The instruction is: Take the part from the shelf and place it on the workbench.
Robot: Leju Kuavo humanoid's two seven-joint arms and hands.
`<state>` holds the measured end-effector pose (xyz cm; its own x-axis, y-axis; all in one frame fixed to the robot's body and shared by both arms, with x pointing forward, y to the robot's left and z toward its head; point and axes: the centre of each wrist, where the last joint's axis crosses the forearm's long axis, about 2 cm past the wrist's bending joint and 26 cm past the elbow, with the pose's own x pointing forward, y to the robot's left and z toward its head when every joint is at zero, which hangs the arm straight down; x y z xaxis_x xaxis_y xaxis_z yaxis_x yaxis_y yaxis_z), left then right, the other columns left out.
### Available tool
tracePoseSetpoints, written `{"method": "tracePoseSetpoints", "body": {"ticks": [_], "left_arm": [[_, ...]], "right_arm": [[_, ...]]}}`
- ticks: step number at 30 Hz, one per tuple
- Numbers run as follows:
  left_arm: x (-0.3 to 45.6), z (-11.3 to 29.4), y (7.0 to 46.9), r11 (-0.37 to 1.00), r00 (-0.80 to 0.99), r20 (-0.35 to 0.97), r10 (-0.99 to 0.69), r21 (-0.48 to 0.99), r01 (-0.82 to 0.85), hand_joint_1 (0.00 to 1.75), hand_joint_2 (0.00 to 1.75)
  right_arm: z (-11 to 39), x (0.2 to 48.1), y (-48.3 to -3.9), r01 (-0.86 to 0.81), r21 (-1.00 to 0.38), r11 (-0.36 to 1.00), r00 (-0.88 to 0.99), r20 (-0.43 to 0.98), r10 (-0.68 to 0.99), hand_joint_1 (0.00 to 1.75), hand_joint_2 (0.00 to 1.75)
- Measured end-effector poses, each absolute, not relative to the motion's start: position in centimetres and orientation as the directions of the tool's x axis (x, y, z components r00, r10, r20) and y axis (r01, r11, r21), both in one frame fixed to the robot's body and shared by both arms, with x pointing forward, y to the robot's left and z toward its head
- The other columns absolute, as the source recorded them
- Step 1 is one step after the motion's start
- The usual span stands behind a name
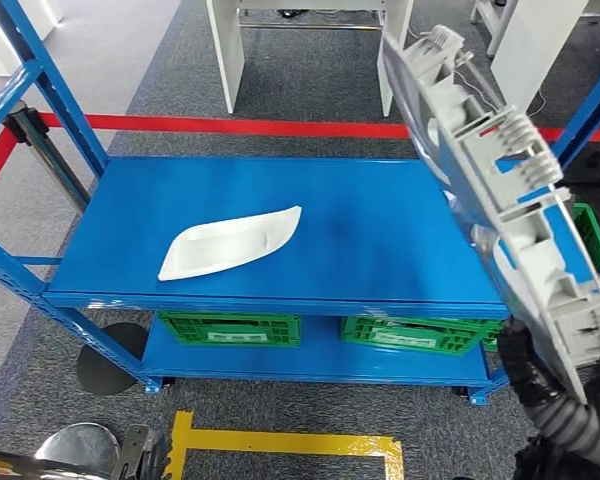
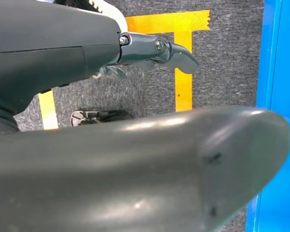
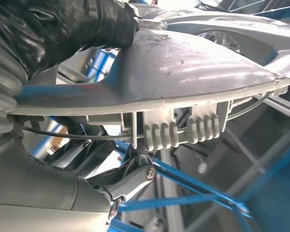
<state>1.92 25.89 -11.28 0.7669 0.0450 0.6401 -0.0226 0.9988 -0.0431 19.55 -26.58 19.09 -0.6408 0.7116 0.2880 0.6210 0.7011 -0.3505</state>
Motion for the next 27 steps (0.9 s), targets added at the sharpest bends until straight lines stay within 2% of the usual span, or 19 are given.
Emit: {"method": "tracePoseSetpoints", "body": {"ticks": [8, 27], "left_arm": [[1.9, -11.3, 26.1, 0.998, 0.765, 0.642, 0.052, -0.050, -0.026, 0.00, 0.00], [1.9, -11.3, 26.3, 0.998, 0.763, 0.644, 0.054, -0.049, -0.029, 0.00, 0.00]], "right_arm": [[18.6, 20.3, -26.9, 0.567, -0.366, 0.738, -0.629, 0.386, 0.674, 1.75, 1.75], [17.6, 20.2, -27.4, 0.527, -0.417, 0.740, -0.625, 0.400, 0.671, 1.75, 1.75]]}}
